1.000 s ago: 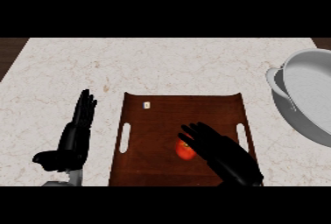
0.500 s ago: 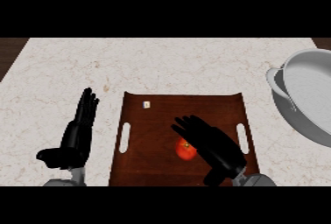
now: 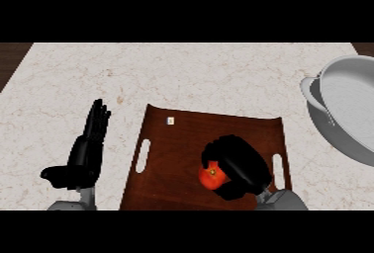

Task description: Pick the tomato from the tray and place it in the pot

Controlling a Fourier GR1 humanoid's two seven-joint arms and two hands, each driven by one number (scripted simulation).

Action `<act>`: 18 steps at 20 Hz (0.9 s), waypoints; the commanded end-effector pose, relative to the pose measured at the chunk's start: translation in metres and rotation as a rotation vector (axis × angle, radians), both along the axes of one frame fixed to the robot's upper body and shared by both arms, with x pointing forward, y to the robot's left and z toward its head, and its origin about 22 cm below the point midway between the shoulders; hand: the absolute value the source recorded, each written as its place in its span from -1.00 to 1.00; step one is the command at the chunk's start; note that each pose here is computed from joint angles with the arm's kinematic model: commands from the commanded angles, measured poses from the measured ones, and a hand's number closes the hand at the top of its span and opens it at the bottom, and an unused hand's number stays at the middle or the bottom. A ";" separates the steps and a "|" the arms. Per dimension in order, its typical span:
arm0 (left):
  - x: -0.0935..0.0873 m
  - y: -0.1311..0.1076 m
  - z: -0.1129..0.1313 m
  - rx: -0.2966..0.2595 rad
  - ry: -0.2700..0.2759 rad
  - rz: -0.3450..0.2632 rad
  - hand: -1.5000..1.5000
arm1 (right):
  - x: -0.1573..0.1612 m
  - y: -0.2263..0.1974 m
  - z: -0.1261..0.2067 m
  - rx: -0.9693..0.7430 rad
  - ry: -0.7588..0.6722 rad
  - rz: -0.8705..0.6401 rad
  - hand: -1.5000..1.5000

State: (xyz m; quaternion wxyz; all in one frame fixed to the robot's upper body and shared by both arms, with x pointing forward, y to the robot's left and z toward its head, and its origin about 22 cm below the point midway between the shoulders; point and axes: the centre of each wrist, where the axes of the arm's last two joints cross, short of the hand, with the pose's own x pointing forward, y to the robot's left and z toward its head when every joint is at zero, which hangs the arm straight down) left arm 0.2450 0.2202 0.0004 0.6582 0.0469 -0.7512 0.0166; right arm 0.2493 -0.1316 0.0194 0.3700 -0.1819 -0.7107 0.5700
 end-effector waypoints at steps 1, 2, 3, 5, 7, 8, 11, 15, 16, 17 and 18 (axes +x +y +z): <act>0.002 0.006 0.002 0.003 -0.021 0.006 0.00 | 0.002 -0.002 -0.006 0.012 -0.051 0.018 1.00; -0.016 0.003 0.014 0.021 -0.005 0.004 0.00 | 0.001 0.002 -0.005 0.011 -0.041 0.006 1.00; -0.002 -0.007 0.015 0.008 0.007 -0.007 0.00 | -0.011 -0.012 -0.014 0.027 -0.050 0.020 1.00; -0.008 0.025 0.018 -0.010 0.008 0.001 0.00 | -0.012 -0.014 0.015 0.036 -0.105 0.009 1.00; -0.011 -0.001 -0.006 -0.016 0.012 0.006 0.00 | 0.015 -0.002 0.013 0.026 -0.072 -0.166 1.00; -0.003 0.006 0.014 -0.005 -0.004 0.007 0.00 | 0.027 -0.008 0.012 -0.001 -0.016 -0.296 1.00; 0.000 0.003 0.011 0.008 -0.023 -0.015 0.00 | 0.049 -0.032 -0.001 -0.080 0.139 -0.665 1.00; 0.000 -0.001 0.006 0.004 -0.010 -0.037 0.00 | 0.091 -0.021 0.041 -0.103 0.105 -0.937 1.00; 0.003 0.008 0.009 0.002 -0.017 -0.031 0.00 | 0.101 -0.018 0.053 -0.081 0.049 -0.973 1.00; -0.007 -0.004 0.015 -0.009 -0.002 -0.041 0.00 | 0.109 -0.007 0.065 -0.071 0.037 -0.994 1.00; 0.013 -0.008 0.020 -0.007 -0.030 -0.041 0.00 | 0.116 0.006 0.070 -0.090 -0.006 -0.996 1.00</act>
